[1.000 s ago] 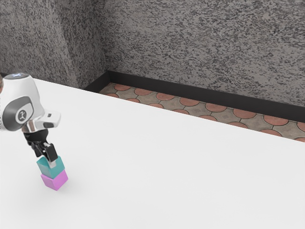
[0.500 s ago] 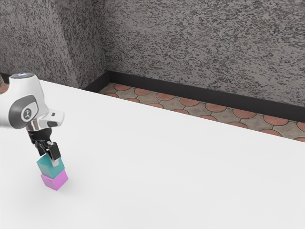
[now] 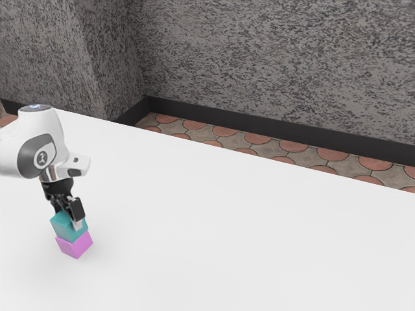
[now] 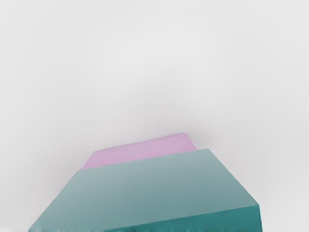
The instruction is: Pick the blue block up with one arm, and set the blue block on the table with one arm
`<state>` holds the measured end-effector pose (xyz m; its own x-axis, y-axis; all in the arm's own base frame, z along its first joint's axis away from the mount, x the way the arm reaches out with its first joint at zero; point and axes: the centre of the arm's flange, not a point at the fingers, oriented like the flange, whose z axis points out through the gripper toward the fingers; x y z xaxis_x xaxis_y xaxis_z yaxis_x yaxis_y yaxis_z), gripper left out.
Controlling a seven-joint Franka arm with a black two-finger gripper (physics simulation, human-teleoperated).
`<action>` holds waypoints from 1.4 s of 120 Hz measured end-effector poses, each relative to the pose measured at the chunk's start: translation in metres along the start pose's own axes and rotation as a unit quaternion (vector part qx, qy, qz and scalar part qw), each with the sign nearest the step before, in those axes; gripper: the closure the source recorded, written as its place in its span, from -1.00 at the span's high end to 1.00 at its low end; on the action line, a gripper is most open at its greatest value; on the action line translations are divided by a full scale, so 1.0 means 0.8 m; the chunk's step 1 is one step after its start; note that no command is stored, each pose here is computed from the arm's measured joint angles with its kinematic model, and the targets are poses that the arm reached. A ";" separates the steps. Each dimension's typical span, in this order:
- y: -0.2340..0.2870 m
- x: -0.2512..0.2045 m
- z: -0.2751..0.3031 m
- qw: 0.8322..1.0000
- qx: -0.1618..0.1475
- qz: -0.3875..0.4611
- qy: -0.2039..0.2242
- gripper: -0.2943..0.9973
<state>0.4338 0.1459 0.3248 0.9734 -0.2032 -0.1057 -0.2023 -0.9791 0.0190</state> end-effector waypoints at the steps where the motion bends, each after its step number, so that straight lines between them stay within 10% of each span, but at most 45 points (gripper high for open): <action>1: 0.000 0.000 0.000 1.000 0.000 0.000 0.000 0.54; 107: 0.005 0.003 -0.019 1.000 0.017 -0.007 0.019 -0.14; 168: 0.094 0.108 -0.028 0.998 0.014 0.063 0.018 -0.21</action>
<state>0.5048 0.0545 0.3395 0.9435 -0.3243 -0.0685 -0.3250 -0.9457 0.0011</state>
